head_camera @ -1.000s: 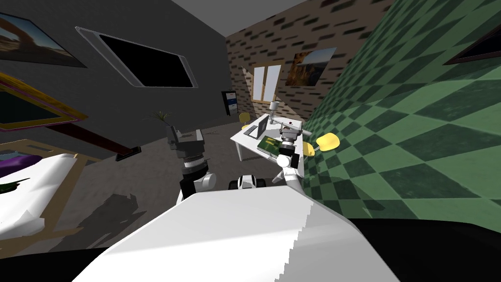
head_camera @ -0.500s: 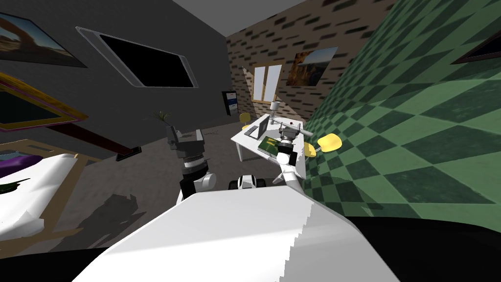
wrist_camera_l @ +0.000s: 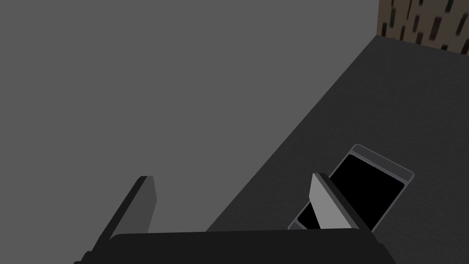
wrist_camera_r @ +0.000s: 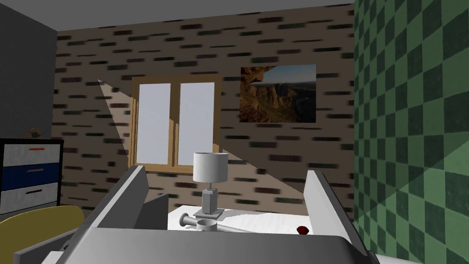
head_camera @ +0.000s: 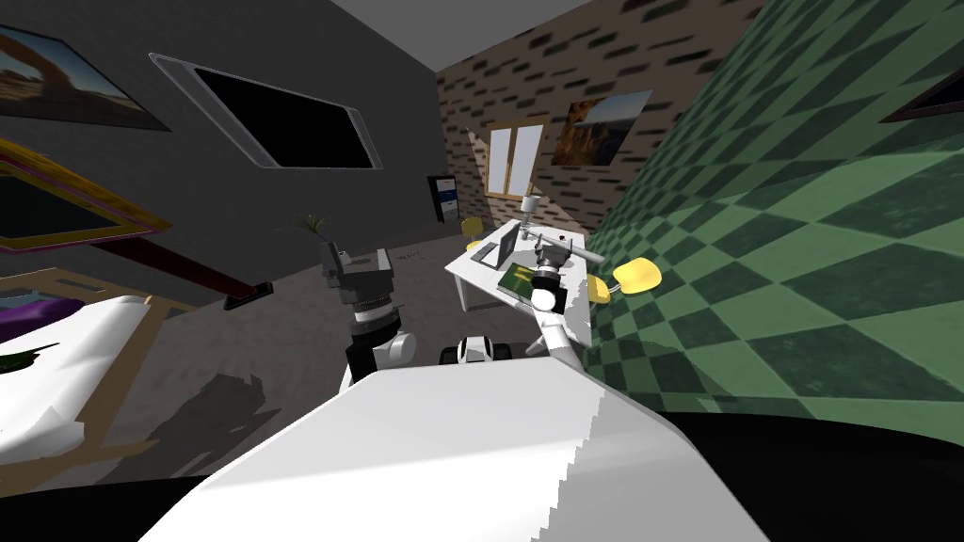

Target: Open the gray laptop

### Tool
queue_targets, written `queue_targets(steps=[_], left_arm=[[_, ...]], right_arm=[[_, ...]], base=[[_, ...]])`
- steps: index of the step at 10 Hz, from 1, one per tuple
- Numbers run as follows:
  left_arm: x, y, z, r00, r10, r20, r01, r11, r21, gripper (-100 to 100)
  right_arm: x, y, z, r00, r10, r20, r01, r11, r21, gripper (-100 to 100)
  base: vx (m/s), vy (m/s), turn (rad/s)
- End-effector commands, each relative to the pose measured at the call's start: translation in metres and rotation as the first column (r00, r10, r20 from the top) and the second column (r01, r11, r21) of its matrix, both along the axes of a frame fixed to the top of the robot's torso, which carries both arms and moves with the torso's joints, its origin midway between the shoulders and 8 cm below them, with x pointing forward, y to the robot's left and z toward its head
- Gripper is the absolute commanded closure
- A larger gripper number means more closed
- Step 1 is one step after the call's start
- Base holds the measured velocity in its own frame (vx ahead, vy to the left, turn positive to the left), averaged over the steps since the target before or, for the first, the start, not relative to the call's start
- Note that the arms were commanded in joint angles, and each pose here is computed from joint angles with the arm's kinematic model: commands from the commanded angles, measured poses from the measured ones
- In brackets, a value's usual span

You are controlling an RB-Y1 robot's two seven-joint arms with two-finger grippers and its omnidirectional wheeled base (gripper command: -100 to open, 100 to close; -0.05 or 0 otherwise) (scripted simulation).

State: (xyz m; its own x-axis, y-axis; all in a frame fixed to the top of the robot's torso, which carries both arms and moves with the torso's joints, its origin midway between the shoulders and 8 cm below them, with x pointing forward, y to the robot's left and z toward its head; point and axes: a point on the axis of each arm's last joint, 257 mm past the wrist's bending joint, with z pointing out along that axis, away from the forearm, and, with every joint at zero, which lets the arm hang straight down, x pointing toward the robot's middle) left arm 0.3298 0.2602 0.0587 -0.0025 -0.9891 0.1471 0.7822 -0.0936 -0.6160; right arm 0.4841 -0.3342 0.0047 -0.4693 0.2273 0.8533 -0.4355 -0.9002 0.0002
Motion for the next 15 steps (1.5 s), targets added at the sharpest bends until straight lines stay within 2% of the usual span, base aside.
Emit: queue_targets(steps=[1,2,5,7,10,15], left_arm=[[0.000,0.000,0.000,1.0000,0.000,0.000,0.000,1.0000,0.000,0],[0.000,0.000,0.000,1.0000,0.000,0.000,0.000,1.0000,0.000,0],[0.000,0.000,0.000,1.0000,0.000,0.000,0.000,1.0000,0.000,0],[0.000,0.000,0.000,1.0000,0.000,0.000,0.000,1.0000,0.000,0],[0.000,0.000,0.000,1.0000,0.000,0.000,0.000,1.0000,0.000,0],[0.000,0.000,0.000,1.0000,0.000,0.000,0.000,1.0000,0.000,0]], right_arm=[[0.011,-0.001,-0.009,0.999,0.033,-0.003,-0.033,0.996,0.086,-100],[0.012,-0.002,-0.011,0.999,0.040,-0.005,-0.039,0.994,0.104,-100],[0.031,0.001,-0.023,0.997,0.083,-0.006,-0.080,0.973,0.216,-100],[0.034,0.000,-0.028,0.995,0.098,-0.008,-0.092,0.963,0.254,-100],[0.053,0.005,-0.042,0.990,0.140,-0.007,-0.128,0.922,0.365,-100],[0.073,0.013,-0.063,0.980,0.198,-0.004,-0.168,0.844,0.509,-100]], base=[[0.030,0.010,0.007],[0.015,0.006,0.001],[0.026,0.012,0.008],[0.022,0.008,0.003],[0.024,0.009,0.008],[0.025,0.013,0.007]])
